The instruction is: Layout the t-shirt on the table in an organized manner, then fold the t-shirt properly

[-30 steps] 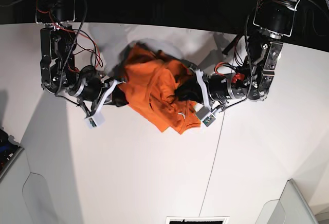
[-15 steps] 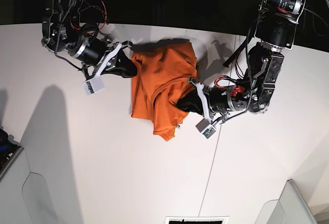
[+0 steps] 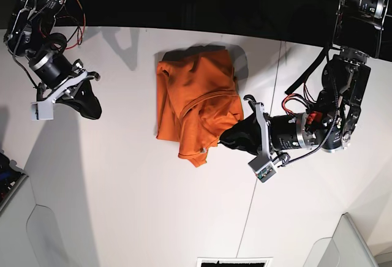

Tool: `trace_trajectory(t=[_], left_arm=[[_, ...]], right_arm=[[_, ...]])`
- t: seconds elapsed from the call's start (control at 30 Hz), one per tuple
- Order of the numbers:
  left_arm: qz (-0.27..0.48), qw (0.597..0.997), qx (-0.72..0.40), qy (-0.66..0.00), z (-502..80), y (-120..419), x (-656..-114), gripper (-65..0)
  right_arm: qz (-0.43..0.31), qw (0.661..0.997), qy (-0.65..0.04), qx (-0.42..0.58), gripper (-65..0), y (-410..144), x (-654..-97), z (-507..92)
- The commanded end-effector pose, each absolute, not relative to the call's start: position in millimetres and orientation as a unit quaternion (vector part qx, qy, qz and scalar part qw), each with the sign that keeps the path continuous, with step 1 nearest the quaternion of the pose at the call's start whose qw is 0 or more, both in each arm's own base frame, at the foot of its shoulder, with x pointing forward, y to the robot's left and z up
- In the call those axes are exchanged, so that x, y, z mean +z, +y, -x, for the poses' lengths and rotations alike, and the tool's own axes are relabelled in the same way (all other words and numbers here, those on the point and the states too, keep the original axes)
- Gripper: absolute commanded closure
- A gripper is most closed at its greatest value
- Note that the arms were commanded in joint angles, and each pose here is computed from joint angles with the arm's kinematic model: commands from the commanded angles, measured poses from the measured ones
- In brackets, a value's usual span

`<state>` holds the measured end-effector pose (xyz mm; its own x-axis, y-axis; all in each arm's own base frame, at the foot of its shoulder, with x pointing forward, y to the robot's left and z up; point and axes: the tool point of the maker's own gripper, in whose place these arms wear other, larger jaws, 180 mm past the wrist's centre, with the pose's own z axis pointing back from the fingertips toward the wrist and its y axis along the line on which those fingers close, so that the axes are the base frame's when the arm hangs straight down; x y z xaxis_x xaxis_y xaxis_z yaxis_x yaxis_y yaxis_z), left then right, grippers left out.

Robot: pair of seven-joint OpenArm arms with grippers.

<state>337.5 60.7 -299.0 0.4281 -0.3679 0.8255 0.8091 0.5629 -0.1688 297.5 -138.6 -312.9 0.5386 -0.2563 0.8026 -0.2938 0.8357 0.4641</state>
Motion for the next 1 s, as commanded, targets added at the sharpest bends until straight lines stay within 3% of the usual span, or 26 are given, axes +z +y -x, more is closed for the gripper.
trace_trajectory(t=[0.0,0.23,0.4,0.7,0.97], left_arm=[[0.287,0.783,-0.373,-0.405,-343,62,-284,-7.1],[0.287,0.802,-0.336,-0.401,-334,81,-297,-7.1],[0.296,0.814,-0.309,-0.394,-321,90,-311,-7.1],[0.331,0.834,-0.256,-0.360,-284,67,-365,-7.1],[0.337,0.842,-0.235,-0.351,-282,57,-383,-7.1]], right_arm=[[-0.303,0.805,-0.509,0.032,0.0,-128,-290,-309],[-0.363,0.779,-0.489,0.150,0.0,-23,-273,-320],[-0.327,0.774,-0.502,0.204,0.0,30,-282,-336],[-0.318,0.846,-0.372,0.213,0.0,50,-391,-350],[-0.344,0.829,-0.395,0.196,0.0,55,-373,-353]])
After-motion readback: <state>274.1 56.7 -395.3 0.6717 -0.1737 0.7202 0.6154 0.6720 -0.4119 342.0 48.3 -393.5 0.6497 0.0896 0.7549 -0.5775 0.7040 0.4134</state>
